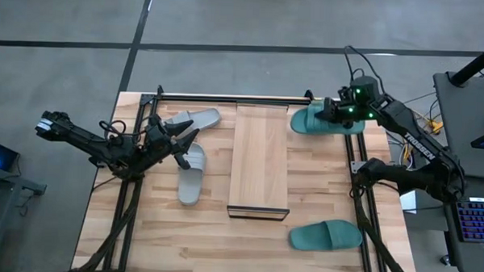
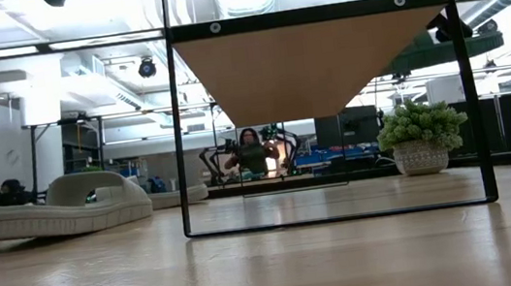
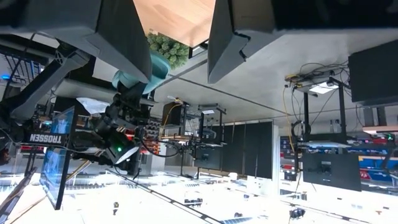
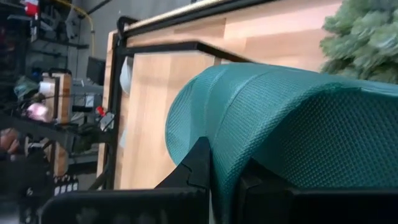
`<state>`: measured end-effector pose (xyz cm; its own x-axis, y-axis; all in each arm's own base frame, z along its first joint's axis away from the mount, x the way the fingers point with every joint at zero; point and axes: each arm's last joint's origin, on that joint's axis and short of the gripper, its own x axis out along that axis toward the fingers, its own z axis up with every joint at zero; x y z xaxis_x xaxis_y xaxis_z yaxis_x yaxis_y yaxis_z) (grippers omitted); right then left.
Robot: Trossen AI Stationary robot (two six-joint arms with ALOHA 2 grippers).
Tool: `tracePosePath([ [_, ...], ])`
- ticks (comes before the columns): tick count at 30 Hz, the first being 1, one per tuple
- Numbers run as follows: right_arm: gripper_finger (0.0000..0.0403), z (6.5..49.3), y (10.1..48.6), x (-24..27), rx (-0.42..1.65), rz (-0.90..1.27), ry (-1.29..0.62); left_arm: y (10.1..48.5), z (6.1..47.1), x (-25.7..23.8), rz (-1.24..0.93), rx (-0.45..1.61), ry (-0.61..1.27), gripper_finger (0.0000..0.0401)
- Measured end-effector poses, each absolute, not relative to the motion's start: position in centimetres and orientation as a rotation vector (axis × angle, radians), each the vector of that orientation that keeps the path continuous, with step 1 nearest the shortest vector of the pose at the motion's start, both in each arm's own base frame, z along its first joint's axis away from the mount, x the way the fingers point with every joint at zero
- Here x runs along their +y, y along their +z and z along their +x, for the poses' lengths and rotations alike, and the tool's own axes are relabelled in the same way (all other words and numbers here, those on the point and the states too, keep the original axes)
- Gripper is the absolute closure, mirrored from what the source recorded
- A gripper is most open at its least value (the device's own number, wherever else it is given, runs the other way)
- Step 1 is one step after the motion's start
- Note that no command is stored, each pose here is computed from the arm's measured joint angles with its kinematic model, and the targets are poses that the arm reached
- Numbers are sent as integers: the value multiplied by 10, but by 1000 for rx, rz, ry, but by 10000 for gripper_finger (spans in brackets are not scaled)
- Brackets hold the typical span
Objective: Pick and place slides into the shelf
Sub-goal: Put the top green slide on the shelf
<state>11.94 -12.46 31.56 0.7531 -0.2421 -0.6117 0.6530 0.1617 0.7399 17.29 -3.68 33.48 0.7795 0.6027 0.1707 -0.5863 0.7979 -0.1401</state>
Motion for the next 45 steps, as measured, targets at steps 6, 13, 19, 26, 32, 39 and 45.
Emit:
tracePosePath([
  [6,392,121,317,-125,380,1238,-606,335,173,-37,-80,-212,643,260],
  [13,392,123,318,-127,357,1226,-588,335,173,-37,-80,-212,644,260],
  [19,392,122,312,-129,360,1212,-636,335,173,-37,-80,-211,643,260],
  [26,392,118,305,-136,322,1240,-667,335,173,-37,-80,-212,644,260],
  [32,392,119,301,-137,309,1278,-618,335,173,-37,-80,-211,644,260],
  [39,392,119,302,-138,292,1288,-616,335,173,-37,-80,-211,644,260],
  [45,392,119,303,-138,265,1319,-639,335,173,-37,-80,-211,644,260],
])
